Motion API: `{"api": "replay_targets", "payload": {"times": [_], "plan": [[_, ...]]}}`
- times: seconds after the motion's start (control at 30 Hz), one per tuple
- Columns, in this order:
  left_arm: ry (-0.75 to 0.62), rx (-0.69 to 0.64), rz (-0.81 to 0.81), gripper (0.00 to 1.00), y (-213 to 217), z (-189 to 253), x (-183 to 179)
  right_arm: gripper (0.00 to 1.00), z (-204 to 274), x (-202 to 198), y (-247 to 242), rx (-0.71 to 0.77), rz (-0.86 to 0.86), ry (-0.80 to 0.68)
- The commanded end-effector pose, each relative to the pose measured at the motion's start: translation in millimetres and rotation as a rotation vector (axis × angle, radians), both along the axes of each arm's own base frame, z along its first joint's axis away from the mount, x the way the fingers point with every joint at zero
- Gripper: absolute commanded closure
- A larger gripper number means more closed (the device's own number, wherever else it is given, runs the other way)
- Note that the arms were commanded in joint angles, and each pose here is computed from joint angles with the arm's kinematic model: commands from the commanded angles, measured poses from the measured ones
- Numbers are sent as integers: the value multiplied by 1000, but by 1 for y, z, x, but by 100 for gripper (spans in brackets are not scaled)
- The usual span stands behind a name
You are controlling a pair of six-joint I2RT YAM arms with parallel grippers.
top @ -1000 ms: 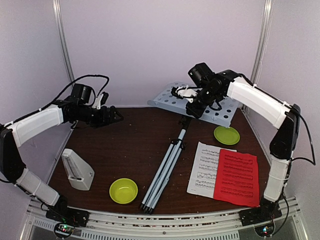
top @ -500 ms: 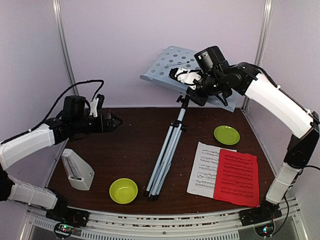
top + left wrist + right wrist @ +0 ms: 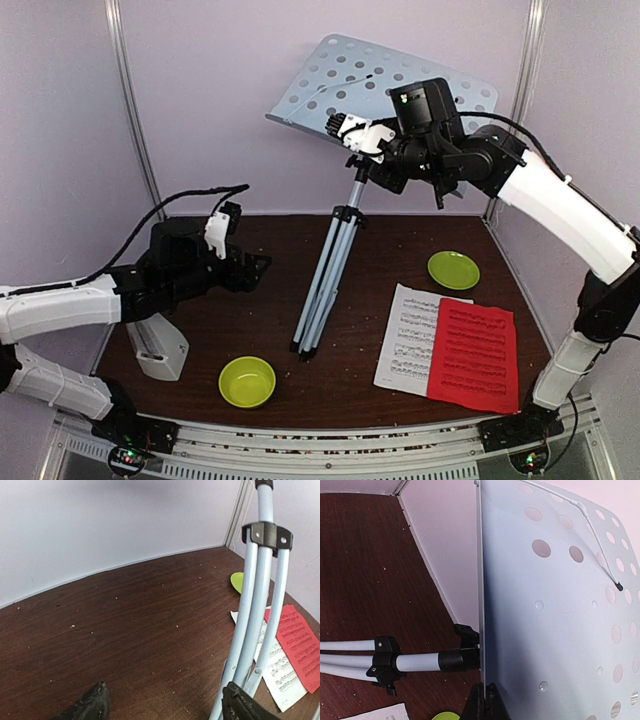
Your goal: Set up the instrument practice props
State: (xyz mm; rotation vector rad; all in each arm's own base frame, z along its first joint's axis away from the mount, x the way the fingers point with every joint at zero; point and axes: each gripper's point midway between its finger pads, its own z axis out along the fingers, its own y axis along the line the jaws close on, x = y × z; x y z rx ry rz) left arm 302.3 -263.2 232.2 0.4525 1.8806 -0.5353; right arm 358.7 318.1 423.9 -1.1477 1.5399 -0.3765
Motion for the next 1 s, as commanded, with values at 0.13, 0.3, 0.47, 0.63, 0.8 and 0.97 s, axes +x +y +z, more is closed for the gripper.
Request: {"api": "replay_targets", "payload": {"times": [0.13, 0.3, 0.47, 0.63, 0.8, 0.97], "plan": [[-184, 72, -54, 29, -71, 29, 10, 100, 151, -27, -42, 295, -100, -373], [-207, 106, -80, 38, -95, 32, 16, 100, 162, -35, -44, 315, -102, -400], [-212, 123, -109, 43, -115, 37, 26, 100, 166, -40, -42, 315, -97, -413], [-178, 121, -118, 44, -133, 28, 36, 100, 169, -43, -41, 325, -98, -424], [-164, 180, -42, 51, -130, 23, 51, 100, 176, -49, -41, 356, -85, -433], [-173, 202, -3, 58, -125, 22, 57, 100, 182, -54, -44, 371, -77, -440]]}}
